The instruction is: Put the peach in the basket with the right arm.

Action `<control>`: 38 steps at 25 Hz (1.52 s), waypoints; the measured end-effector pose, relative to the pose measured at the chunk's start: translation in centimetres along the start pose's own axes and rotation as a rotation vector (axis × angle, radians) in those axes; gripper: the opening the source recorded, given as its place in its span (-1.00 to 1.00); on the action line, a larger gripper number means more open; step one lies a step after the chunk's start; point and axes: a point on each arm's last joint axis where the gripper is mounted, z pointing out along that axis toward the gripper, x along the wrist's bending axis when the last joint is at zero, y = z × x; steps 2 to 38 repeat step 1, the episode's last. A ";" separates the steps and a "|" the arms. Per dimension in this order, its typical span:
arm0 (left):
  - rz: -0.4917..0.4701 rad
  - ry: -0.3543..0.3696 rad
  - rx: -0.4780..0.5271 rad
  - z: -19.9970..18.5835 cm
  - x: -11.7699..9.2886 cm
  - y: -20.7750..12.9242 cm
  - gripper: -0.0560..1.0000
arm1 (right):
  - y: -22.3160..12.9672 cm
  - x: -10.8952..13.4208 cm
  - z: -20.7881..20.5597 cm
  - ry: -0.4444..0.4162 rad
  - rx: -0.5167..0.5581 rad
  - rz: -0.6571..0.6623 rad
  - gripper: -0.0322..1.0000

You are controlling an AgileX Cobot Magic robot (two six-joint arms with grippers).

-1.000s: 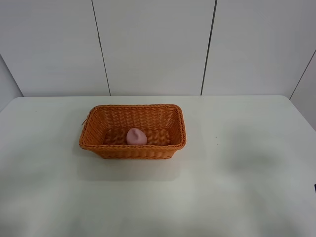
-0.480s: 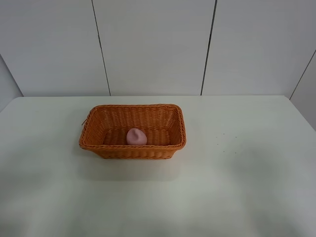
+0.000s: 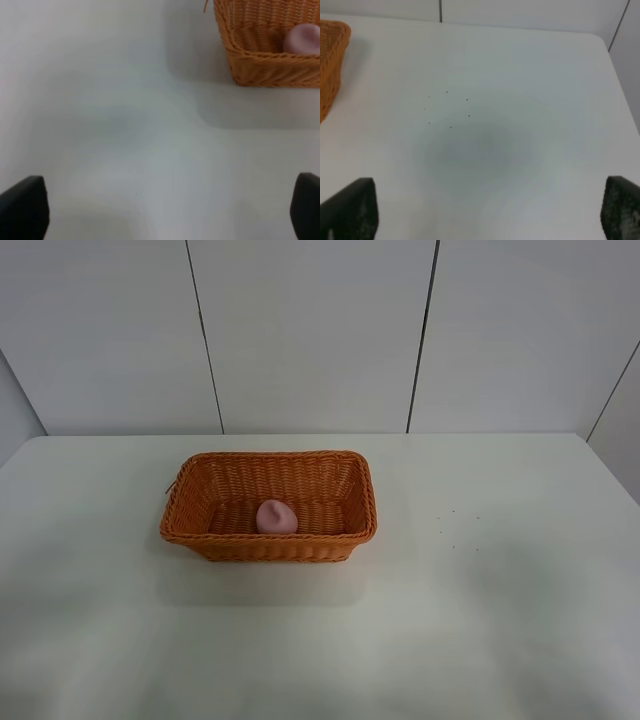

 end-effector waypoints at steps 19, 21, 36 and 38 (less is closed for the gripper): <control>0.000 0.000 0.000 0.0 0.0 0.0 0.99 | 0.0 0.0 0.0 0.000 0.000 0.000 0.38; 0.000 0.000 0.000 0.0 0.0 0.0 0.99 | 0.0 0.0 0.0 0.000 0.000 0.000 0.38; 0.000 0.000 0.000 0.0 0.0 0.0 0.99 | 0.0 0.0 0.0 0.000 0.000 0.000 0.38; 0.000 0.000 0.000 0.0 0.0 0.0 0.99 | 0.0 0.0 0.0 0.000 0.000 0.000 0.38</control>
